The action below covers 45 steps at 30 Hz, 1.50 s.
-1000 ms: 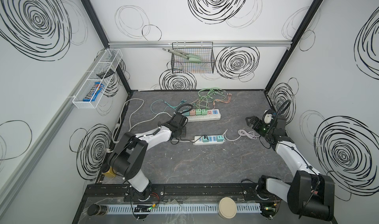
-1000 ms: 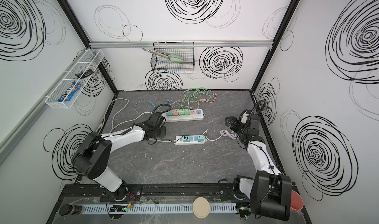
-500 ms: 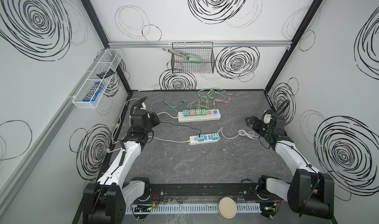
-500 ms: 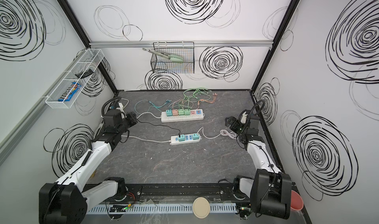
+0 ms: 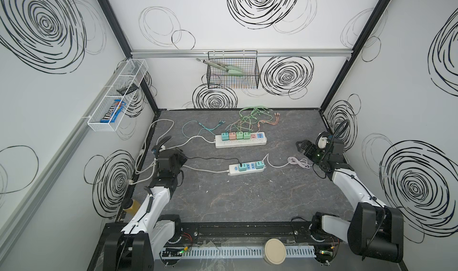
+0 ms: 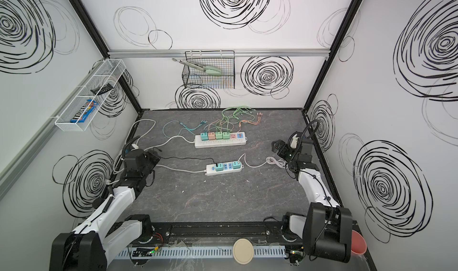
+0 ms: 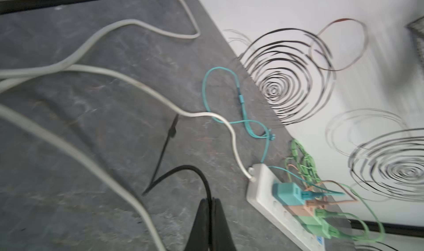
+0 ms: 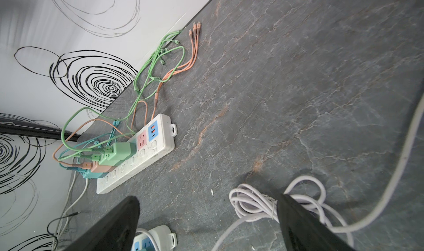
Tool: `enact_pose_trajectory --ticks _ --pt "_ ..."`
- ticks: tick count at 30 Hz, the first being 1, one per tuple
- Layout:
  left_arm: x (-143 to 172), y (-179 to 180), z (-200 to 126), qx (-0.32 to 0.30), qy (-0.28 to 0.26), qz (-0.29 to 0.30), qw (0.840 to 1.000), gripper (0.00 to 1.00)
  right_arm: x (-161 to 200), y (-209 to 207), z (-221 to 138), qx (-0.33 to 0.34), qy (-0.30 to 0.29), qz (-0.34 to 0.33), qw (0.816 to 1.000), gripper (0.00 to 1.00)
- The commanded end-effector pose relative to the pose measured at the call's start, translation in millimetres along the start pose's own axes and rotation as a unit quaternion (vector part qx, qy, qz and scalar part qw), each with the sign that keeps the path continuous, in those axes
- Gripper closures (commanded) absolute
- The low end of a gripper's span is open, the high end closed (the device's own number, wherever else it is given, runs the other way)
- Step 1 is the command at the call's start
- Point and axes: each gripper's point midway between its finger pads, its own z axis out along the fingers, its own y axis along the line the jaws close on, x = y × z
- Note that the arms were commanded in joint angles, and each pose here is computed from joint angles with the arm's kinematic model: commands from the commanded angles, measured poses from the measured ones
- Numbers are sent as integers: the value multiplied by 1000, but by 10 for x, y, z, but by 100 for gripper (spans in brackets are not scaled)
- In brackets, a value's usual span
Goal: Insert plugs into power strip
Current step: Place the power cord at the middle-left of the table, then reset both arms
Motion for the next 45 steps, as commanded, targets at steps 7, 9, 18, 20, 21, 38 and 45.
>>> enact_pose_trajectory --ticks 7,9,18,20,21,38,45 --pt "-47 11 117 -7 -10 -29 999 67 -146 -39 -7 17 -33 1 999 3" --pt "-127 -55 80 -6 -21 -14 1000 52 -233 -121 -28 41 -59 8 997 3" --pt "-805 -9 -323 -42 -205 -59 976 19 -607 -821 -297 223 -217 34 950 3" --pt "-879 -30 -360 -36 -240 -73 967 5 -678 -940 -397 259 -249 35 932 3" --pt "-905 -55 -368 -30 -252 -75 964 3 -693 -992 -436 274 -260 36 925 3" --pt "-1051 -13 -247 -73 -328 208 919 4 -511 -879 -292 224 -313 -96 918 3" --pt "-644 -282 141 -15 -247 308 919 4 -271 -405 -19 119 -287 -224 924 3"
